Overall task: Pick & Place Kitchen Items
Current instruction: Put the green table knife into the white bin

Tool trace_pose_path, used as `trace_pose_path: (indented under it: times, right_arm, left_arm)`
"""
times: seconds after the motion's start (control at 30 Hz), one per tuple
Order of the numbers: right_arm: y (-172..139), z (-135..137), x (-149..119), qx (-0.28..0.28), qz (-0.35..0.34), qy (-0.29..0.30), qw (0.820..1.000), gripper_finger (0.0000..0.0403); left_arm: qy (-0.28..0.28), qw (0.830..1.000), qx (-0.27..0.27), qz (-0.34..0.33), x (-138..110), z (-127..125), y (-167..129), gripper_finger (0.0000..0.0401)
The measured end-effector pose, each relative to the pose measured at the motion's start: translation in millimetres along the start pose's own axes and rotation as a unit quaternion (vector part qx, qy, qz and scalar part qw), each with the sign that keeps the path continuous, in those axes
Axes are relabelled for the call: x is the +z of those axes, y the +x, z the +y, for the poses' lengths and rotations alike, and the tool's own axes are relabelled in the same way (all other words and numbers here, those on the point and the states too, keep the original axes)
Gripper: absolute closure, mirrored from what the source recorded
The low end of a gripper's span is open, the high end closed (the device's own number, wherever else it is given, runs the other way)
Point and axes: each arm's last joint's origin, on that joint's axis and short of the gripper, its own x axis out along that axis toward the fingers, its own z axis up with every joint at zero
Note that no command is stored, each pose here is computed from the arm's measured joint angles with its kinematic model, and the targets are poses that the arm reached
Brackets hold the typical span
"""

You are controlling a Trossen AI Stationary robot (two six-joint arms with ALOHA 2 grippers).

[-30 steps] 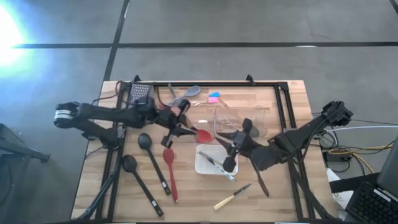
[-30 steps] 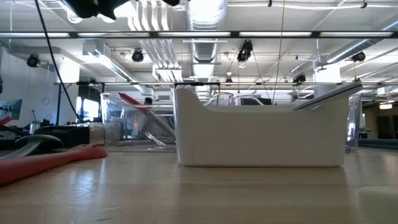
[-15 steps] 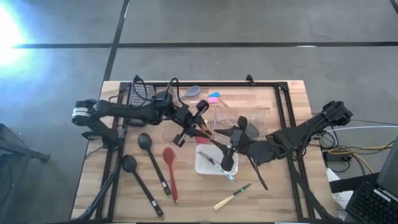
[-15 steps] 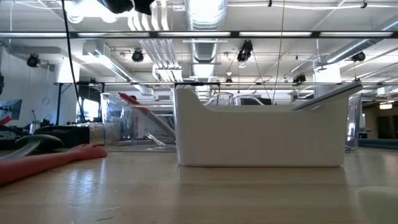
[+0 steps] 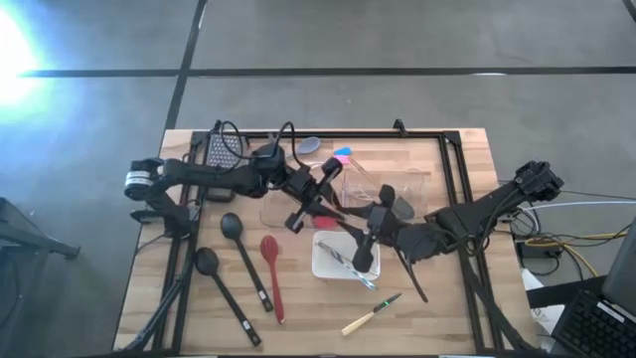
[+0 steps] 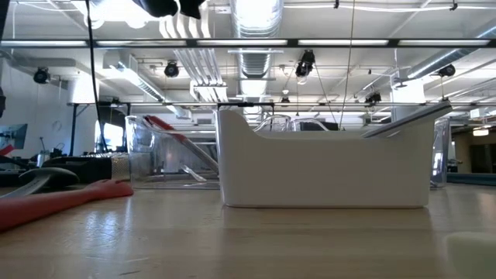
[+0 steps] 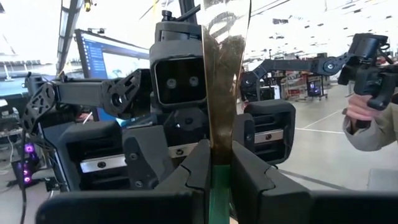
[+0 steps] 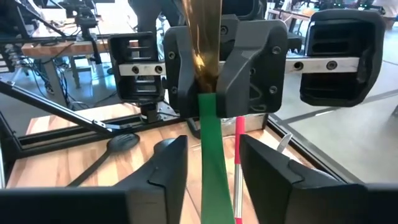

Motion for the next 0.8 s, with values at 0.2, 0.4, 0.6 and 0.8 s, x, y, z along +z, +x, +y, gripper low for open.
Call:
trace_pose_path:
  times: [0.2, 0.4, 0.6, 0.8]
  right_arm:
    - [8.1, -3.1, 0.6, 0.014, 0.004, 0.006, 1.000, 0.0339]
    - [13.4, -0.9, -3.6, 0.015, 0.010, -0.022, 1.000, 0.0370]
    - [9.2, -5.1, 1.2, 0.018, 0.007, -0.020, 1.000, 0.0370]
    - [-7.5, -19.6, 13.8, 0.010, 0.033, -0.009, 0.999, 0.0370]
  left_arm:
    - [0.003, 1.000, -0.007, -0.001, -0.3, 2.9, 3.3, 0.0365]
    - [-0.010, 1.000, -0.016, 0.007, -4.7, 3.8, 2.3, 0.0365]
    - [-0.060, 0.998, -0.004, 0.015, -1.5, 7.1, -2.6, 0.0336]
    - [-0.107, 0.991, 0.026, 0.074, 9.4, 14.1, -26.1, 0.0234]
